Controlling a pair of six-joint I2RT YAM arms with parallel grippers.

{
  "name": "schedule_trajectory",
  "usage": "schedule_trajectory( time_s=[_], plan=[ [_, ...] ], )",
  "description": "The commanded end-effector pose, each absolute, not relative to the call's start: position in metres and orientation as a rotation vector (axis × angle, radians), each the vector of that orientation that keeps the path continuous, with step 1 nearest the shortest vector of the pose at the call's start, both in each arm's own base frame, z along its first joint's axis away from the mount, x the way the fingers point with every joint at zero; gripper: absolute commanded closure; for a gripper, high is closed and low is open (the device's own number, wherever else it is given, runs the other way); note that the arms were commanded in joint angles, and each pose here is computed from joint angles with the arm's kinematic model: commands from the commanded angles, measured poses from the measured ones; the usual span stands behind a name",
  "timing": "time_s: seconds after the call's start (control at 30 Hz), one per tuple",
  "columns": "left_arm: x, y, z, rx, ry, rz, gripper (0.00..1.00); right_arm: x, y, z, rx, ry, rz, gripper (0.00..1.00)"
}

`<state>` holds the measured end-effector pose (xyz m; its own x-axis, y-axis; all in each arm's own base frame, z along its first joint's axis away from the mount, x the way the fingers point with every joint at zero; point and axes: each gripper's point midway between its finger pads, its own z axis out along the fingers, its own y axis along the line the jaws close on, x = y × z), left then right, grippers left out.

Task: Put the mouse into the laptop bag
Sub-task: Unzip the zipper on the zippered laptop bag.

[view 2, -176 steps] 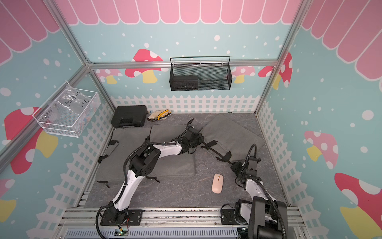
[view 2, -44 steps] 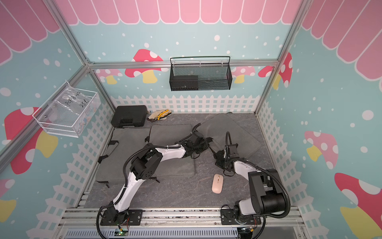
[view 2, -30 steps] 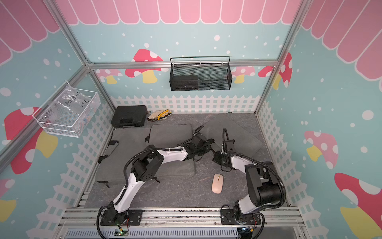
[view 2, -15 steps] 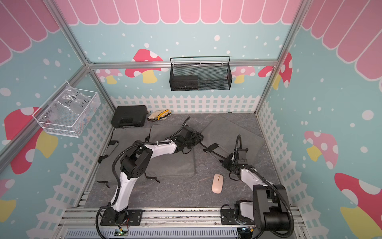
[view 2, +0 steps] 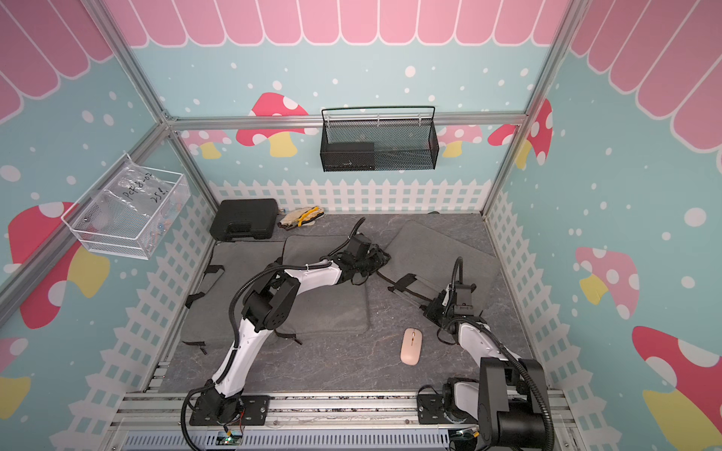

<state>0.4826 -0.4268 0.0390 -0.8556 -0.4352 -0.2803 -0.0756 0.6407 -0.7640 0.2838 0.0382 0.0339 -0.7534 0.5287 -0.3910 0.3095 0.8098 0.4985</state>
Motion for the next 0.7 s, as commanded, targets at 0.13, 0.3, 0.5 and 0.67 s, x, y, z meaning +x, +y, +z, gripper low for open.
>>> schedule_trajectory(
  time_s=[0.13,0.3,0.5,0.67],
  plan=[
    [0.462,-0.448,0.012,-0.345,2.516,-1.087,0.79,0.31,0.108,0.054,0.382,2.472,0.69,1.0],
    [0.455,-0.455,0.014,-0.32,2.511,-1.094,0.79,0.334,0.15,0.051,0.275,2.504,0.727,1.0],
    [0.448,-0.462,0.019,-0.301,2.497,-1.118,0.81,0.36,0.189,0.047,0.193,2.525,0.758,1.0],
    [0.442,-0.461,0.022,-0.307,2.477,-1.137,0.82,0.376,0.198,0.037,0.179,2.538,0.729,1.0]
  ],
)
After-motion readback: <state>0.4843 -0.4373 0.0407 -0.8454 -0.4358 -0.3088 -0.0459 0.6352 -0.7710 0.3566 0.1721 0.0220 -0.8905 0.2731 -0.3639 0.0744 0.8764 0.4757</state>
